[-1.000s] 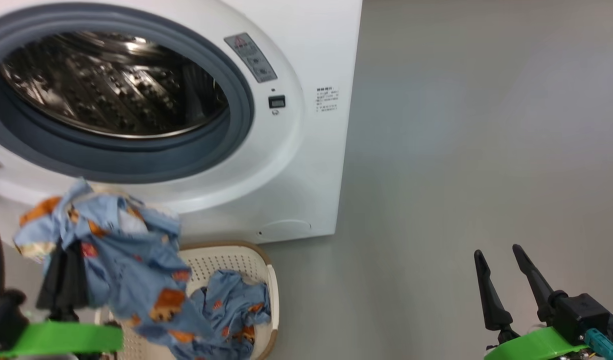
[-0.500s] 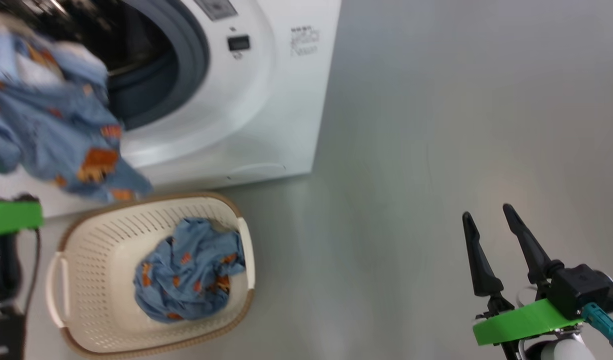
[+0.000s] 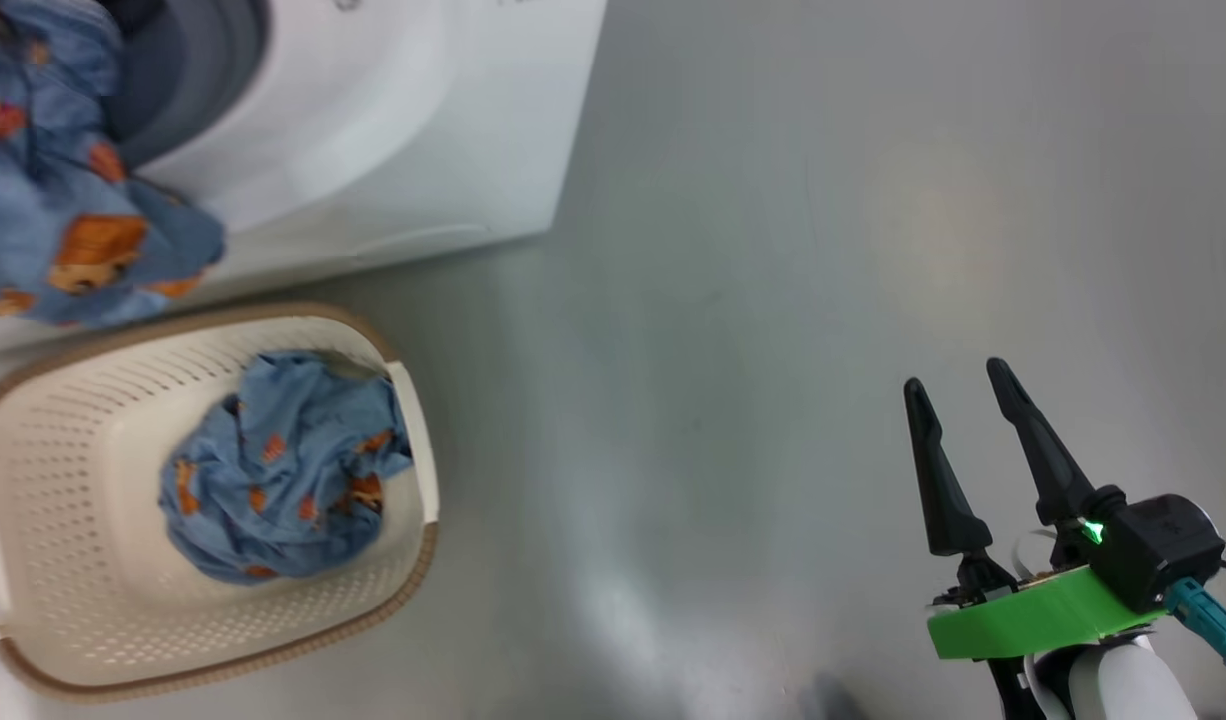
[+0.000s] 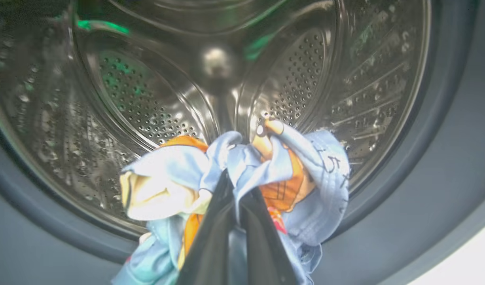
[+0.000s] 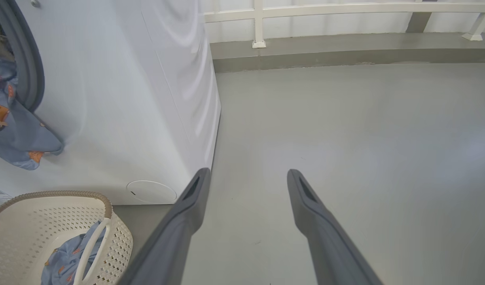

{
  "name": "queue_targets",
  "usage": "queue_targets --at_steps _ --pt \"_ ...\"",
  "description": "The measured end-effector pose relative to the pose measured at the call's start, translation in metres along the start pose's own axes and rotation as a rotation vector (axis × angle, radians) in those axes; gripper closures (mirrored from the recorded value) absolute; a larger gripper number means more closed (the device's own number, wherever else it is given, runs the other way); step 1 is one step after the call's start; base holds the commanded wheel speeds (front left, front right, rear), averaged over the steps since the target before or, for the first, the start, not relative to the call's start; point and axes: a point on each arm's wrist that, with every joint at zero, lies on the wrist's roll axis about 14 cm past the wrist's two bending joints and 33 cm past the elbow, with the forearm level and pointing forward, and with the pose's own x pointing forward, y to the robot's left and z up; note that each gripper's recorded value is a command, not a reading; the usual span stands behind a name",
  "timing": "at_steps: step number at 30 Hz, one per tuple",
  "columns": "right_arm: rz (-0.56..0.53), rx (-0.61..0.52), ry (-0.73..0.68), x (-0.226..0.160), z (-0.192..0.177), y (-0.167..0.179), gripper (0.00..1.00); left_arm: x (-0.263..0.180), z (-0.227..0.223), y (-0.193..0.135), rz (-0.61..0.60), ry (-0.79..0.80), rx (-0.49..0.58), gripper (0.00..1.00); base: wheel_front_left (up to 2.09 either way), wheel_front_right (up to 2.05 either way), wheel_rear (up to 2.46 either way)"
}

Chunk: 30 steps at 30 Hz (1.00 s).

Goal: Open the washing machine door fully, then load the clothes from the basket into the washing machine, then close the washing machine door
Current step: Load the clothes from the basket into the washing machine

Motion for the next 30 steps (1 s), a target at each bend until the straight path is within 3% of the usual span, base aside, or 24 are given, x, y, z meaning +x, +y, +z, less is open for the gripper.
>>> queue_targets --at_steps 9,30 --pt "-0.018 0.021 0.078 0.005 -0.03 -0.005 0.0 0.04 -0.06 -0.013 -0.105 0.134 0.004 1.0 0.0 0.0 0.0" --pt "0.022 0.066 0.187 0.013 -0.074 0.011 0.0 0.116 -0.095 -0.009 -0.129 0.334 0.03 1.0 0.0 0.0 0.0"
